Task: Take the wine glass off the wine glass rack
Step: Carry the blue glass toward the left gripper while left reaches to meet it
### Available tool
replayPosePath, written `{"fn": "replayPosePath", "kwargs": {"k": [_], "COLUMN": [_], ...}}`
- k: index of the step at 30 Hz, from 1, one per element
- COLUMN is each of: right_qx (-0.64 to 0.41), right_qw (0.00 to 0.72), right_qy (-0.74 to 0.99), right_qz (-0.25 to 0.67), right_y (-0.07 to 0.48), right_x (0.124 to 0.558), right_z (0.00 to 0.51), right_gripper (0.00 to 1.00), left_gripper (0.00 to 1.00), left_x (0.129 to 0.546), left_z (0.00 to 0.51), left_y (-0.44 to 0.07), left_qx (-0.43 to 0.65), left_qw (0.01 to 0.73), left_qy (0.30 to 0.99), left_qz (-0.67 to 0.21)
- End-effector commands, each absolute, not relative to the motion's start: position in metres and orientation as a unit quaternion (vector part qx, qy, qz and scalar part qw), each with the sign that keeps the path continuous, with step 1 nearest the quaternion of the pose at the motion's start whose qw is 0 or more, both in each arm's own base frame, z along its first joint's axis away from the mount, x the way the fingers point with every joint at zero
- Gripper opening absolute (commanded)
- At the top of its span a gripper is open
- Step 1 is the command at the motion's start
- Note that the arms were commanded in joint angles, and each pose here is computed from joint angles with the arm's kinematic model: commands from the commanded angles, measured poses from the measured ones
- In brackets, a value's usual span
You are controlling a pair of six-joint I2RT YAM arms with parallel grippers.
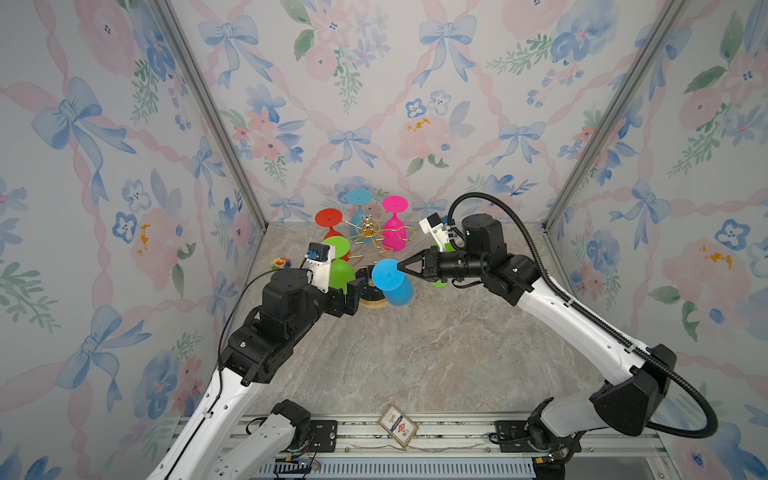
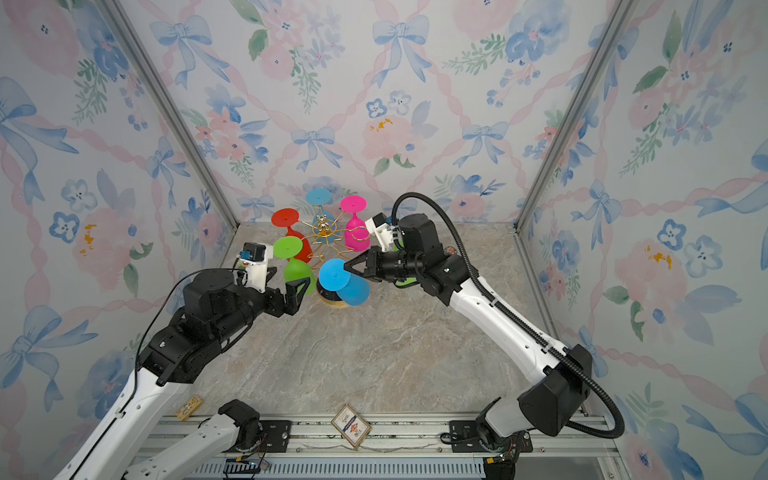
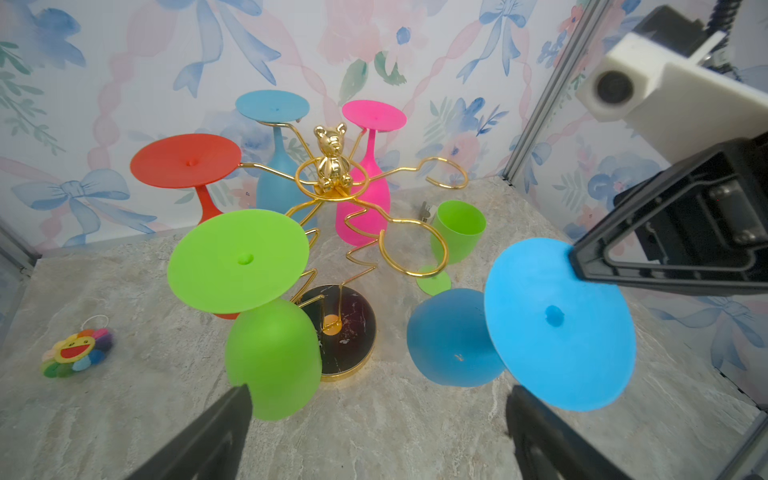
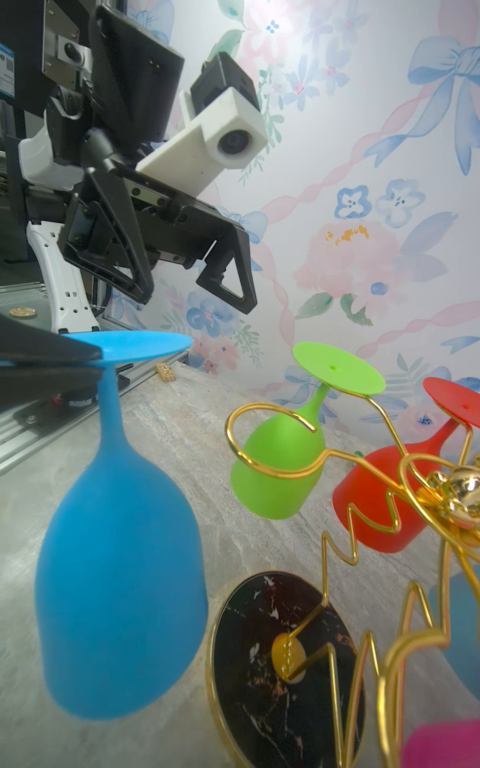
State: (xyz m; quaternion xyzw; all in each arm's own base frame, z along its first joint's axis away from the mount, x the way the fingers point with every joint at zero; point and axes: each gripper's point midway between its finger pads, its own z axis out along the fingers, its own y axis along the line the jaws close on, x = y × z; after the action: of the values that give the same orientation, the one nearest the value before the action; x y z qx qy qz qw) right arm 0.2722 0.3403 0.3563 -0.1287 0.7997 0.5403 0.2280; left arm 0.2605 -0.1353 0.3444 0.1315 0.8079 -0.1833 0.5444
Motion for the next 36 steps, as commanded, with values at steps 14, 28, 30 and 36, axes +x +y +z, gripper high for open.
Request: {"fn": "replayPosePath", "kwargs": {"k": [14, 28, 30, 36], "right_qx": [-0.166, -0.209, -0.211, -0.227], "right_qw": [0.358, 0.465, 0.472, 0.491], "right_qy": [0.808, 0.728, 0.716, 0.683], "right_qz": [0.438, 0.459, 0.469, 0.491], "right_y": [0.243, 0.225, 0.226, 0.230], "right_x": [0.245, 0.213, 0.211, 0.202], "right_z": [0.343, 0.395, 0.402, 0.420], "right_gripper": [0.00, 0.00, 0.00, 0.00], "left_gripper": [0.90, 0.85, 0.83, 0.78], "left_x": [0.231, 0.198, 0.194, 0.191], "left_z": [0.374, 0.404, 0.408, 0.414], "left_y": [-0.197, -0.258, -0.266, -0.279], "left_qx": [0.196, 0.240, 0.247, 0.252], "left_qw": [0.479, 0.463, 0.456, 0.439], "left_qy": [0.771, 0.700, 0.687, 0.669], "left_qz": [-0.372, -0.488, -0.510, -0.544]}}
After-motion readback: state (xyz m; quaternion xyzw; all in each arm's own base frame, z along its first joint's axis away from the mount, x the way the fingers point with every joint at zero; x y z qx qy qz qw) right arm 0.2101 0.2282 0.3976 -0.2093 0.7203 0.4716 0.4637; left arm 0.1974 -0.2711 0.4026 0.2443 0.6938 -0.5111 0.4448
